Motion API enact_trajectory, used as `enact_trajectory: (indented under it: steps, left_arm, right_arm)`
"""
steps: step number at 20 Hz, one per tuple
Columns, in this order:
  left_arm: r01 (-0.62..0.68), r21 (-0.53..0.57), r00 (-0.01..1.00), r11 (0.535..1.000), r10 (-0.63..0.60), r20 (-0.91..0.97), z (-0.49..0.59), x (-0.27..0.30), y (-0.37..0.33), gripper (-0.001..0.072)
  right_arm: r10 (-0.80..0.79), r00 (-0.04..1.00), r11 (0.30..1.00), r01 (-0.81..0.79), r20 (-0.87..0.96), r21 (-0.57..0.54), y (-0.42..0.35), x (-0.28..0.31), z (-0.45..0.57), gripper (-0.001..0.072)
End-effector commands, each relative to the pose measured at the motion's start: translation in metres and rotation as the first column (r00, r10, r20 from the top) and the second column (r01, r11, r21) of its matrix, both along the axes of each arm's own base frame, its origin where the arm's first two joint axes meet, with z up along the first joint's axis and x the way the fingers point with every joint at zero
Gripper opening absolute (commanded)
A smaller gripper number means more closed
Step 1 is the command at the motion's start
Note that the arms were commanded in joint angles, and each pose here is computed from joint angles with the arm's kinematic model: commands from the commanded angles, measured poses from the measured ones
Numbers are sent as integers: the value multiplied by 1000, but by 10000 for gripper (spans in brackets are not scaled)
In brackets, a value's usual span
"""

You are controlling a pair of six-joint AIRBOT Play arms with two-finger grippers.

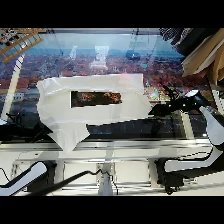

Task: Fold the clothes and pants, and hang the long-sleeved shirts on hangers.

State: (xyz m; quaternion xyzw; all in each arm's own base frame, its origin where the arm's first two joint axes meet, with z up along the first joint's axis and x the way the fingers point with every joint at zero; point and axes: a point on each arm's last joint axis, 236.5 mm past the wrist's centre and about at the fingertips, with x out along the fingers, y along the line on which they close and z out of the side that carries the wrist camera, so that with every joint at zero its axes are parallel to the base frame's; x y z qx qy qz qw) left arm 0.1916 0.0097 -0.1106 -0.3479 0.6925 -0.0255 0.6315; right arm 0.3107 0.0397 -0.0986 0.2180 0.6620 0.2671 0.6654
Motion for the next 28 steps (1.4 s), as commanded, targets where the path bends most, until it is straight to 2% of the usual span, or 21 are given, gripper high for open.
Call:
enact_trajectory:
  steps: [1, 2, 4, 5, 6, 7, 9, 17, 21, 24, 28]
  left_arm:
    - [-83, -9, 995, 997, 83, 52, -7, 16, -4, 414]
    - [-80, -6, 995, 997, 81, 52, -9, 15, -6, 380]
    - [-79, 5, 996, 997, 79, 43, -15, 10, -7, 252]
    - [-81, 5, 996, 997, 81, 40, -17, 9, -8, 195]
    - [-80, 2, 996, 997, 80, 38, -16, 8, -8, 132]
    - [-76, -5, 997, 997, 76, 35, -15, 7, -10, 10]
    - [-68, -19, 997, 998, 69, 34, -11, 6, -13, 6]
    - [29, -14, 988, 999, -26, 150, 54, 38, 0, 6]
    - [15, 2, 952, 1000, -15, 305, 108, 88, 18, 5]
    - [-15, -66, 904, 998, 42, 425, 147, 139, 24, 3]
    - [-71, -225, 883, 972, 166, 439, 148, 200, 25, 3]
  right_arm:
    - [4, 1000, 1000, -4, -1, 6, 1, -1, 1, 321]
    - [5, 1000, 1000, -5, -2, 7, 2, -1, 1, 319]
    - [15, 1000, 1000, -15, -3, 13, 3, -3, 2, 254]
    - [19, 1000, 1000, -19, -2, 14, 3, -3, 2, 253]
    - [22, 1000, 1000, -22, -3, 16, 3, -4, 3, 213]
    - [33, 999, 999, -33, -3, 22, 4, -5, 4, 126]
    - [55, 998, 998, -55, -6, 37, 6, -10, 6, 14]
    - [103, 995, 992, -102, -9, 79, 13, -20, 32, 14]
    - [59, 997, 997, -61, 52, 41, 8, -1, 64, 13]
    - [-54, 988, 999, 54, 146, 5, 1, 44, 91, 11]
    - [-141, 949, 983, 168, 281, -72, 14, 113, 101, 10]
